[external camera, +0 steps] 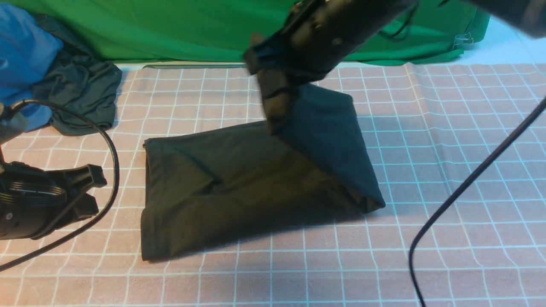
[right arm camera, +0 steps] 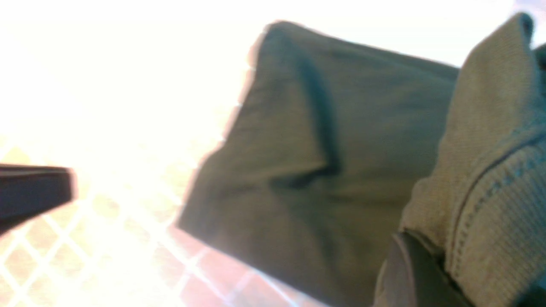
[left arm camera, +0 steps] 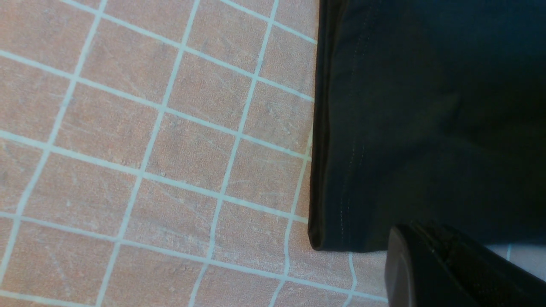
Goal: Fold a long-sleeved shirt over a pink coffee tablecloth.
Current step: 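Fold the right end of the dark garment over onto its left end with the right gripper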
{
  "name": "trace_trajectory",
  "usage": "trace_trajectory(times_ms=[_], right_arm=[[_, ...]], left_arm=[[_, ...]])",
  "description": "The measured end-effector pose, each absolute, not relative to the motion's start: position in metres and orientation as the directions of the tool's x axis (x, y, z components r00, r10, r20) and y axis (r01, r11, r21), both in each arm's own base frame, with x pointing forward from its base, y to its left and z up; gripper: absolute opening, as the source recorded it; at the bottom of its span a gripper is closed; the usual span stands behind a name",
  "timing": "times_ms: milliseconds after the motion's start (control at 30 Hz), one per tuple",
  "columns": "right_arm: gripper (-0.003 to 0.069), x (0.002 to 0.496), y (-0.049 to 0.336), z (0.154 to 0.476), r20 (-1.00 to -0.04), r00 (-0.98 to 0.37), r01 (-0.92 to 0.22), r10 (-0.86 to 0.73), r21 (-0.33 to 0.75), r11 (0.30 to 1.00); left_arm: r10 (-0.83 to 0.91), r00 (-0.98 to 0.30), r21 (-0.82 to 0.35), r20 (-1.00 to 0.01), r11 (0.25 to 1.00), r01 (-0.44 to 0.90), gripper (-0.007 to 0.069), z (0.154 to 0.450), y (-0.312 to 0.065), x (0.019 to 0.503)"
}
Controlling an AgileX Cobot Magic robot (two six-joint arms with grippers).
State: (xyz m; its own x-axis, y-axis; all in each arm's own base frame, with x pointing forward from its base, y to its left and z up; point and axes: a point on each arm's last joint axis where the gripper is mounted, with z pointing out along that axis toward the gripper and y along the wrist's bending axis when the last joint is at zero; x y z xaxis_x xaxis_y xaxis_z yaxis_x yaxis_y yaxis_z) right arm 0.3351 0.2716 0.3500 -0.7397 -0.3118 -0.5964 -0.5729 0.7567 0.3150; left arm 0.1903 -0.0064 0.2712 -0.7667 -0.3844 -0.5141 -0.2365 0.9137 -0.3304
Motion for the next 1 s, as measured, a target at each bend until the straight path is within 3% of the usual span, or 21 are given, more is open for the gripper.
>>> trace_trajectory(times_ms=[367, 900, 1000], right_arm=[[0.0069, 0.327, 0.333, 0.313, -0.614, -0.738, -0.601, -0.281, 0.409, 0.686], [0.0069, 0.325, 0.384, 0.239, -0.545, -0.797, -0.554, -0.26, 0.489, 0.673], [0.0097, 0.322, 0.394, 0.227, -0.553, -0.794, -0.555, -0.252, 0.492, 0.67]], left_arm=[[-0.386, -0.767, -0.333, -0.513, 0.913, -0.237, 0.0013, 0.271, -0.007, 0.19], [-0.386, -0.767, -0.333, -0.513, 0.913, -0.237, 0.0013, 0.271, -0.007, 0.19], [-0.386, -0.767, -0.333, -0.513, 0.913, -0.237, 0.0013, 0.271, -0.007, 0.19]])
